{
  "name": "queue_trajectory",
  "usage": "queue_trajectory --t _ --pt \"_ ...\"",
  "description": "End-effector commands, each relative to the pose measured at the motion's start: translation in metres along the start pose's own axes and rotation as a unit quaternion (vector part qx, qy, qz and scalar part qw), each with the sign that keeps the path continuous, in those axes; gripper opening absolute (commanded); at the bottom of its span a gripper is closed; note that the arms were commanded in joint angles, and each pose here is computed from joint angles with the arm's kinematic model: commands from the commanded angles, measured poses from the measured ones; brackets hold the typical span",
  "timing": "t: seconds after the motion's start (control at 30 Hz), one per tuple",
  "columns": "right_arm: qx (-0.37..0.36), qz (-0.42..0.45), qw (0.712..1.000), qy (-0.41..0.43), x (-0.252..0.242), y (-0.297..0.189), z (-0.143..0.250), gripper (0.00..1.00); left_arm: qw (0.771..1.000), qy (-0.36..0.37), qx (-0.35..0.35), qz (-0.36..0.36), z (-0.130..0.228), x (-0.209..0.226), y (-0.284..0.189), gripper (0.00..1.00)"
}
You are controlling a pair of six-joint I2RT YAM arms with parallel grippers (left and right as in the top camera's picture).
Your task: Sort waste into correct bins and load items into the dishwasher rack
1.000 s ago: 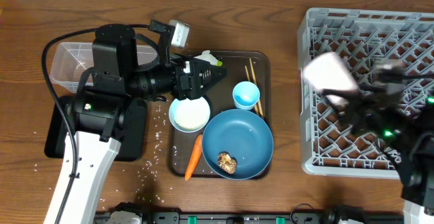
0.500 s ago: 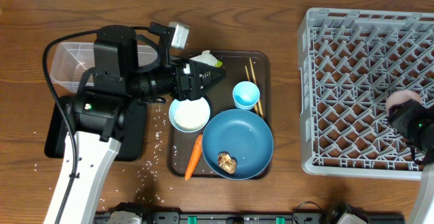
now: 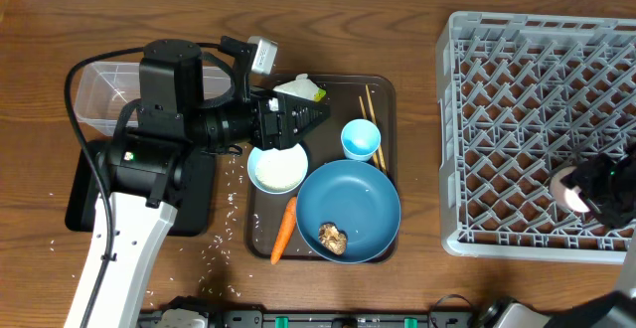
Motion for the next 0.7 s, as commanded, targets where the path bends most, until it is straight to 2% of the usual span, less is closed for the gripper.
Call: queue_trajectory --t 0.0,0.17,0.27,0.33,0.43,0.53,0.67 --pt "-0.010 -0.021 1.000 0.003 0.005 -0.005 -0.006 0.75 1.000 0.014 -0.008 -0.013 -0.003 0.003 -0.002 0.78" --pt "-0.030 -0.049 0.998 -0.011 0.016 -0.041 -0.016 0.80 0.997 0.011 -0.010 -0.074 -0.001 0.023 0.000 0.79" --pt "-0.047 -0.161 0.984 -0.064 0.048 -0.073 -0.015 0.80 0.990 0.016 0.001 -0.138 0.006 0.042 0.007 0.79" --pt "-0.063 -0.247 0.961 -0.109 0.074 -0.095 -0.008 0.79 0.985 0.017 0.014 -0.169 0.011 0.052 0.019 0.79" --pt "-0.089 -0.288 0.942 -0.146 0.094 -0.115 0.003 0.79 0.978 0.038 0.049 -0.197 0.022 0.064 0.043 0.79" --pt "-0.102 -0.298 0.933 -0.175 0.108 -0.126 0.013 0.80 0.963 0.055 0.086 -0.250 0.034 0.085 0.070 0.79" --pt "-0.098 -0.304 0.924 -0.210 0.124 -0.130 0.027 0.81 0.928 0.067 0.116 -0.347 0.047 0.127 0.098 0.79"
Point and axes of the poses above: each gripper's point midway between its finger pads, its own y axis out along the fingers, its own x axis along the line the jaws close on, z = x × y, the point moved 4 cm from there along -y, back along the fingers, and after that the axes turned 8 degrees about -y, right-handed, at the moved point
